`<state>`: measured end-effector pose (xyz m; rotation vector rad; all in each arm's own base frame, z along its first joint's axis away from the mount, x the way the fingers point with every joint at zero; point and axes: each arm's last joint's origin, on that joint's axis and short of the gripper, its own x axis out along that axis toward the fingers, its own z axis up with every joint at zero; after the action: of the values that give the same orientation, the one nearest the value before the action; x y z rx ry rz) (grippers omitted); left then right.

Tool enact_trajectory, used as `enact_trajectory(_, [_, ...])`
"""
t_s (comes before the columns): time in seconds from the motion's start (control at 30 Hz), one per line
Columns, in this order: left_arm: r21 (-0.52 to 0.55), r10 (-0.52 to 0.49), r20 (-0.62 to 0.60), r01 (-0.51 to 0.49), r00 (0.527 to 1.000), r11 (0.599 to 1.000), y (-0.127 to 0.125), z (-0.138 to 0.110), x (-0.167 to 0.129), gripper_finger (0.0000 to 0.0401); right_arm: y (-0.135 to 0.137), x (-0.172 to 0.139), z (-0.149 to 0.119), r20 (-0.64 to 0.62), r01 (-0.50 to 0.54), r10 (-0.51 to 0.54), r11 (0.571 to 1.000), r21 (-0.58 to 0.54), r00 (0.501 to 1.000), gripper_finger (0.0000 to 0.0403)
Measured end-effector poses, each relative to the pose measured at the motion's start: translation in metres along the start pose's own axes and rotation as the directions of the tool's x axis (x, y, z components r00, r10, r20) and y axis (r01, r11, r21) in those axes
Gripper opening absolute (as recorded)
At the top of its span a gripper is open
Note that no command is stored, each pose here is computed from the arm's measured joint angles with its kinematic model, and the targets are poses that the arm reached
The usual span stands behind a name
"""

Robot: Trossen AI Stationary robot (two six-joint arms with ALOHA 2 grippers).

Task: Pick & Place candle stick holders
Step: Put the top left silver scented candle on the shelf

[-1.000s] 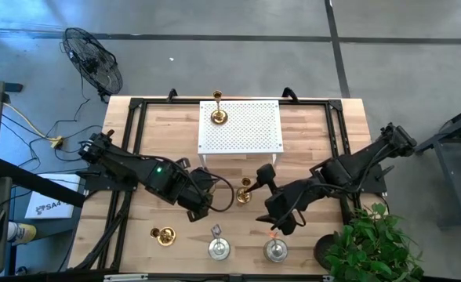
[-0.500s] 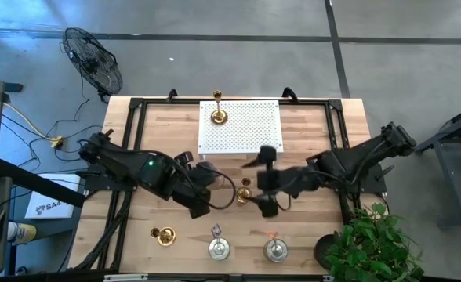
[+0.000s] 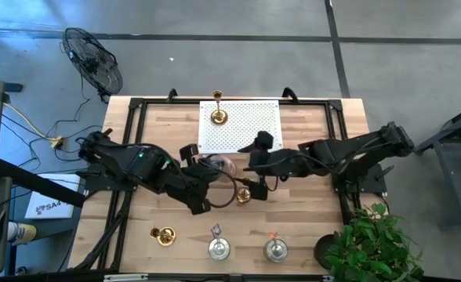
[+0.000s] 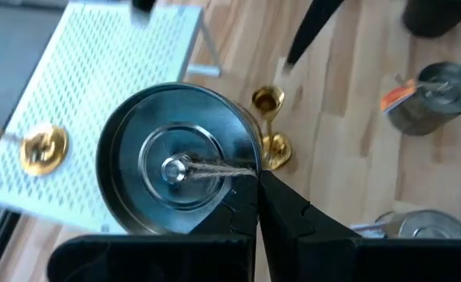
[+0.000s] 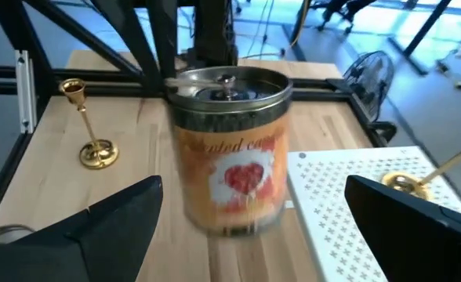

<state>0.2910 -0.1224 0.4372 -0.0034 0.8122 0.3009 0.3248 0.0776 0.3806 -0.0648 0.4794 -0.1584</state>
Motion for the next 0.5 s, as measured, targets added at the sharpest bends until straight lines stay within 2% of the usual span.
enact_trajectory(0.17, [0.034,-0.020,0.041,0.019,0.999,0.999,0.000,0.005,-0.003,0.0000,-0.001,0.020,-0.003,-0.018,-0.073,0.073,0.997,-0.001,0.997,0.0394])
enact_trajectory(0.5, [0.048,-0.027,0.051,0.025,0.998,0.999,-0.001,0.006,-0.003,0.0000,0.003,0.033,0.000,0.037,-0.110,0.111,0.993,-0.030,0.993,0.0394])
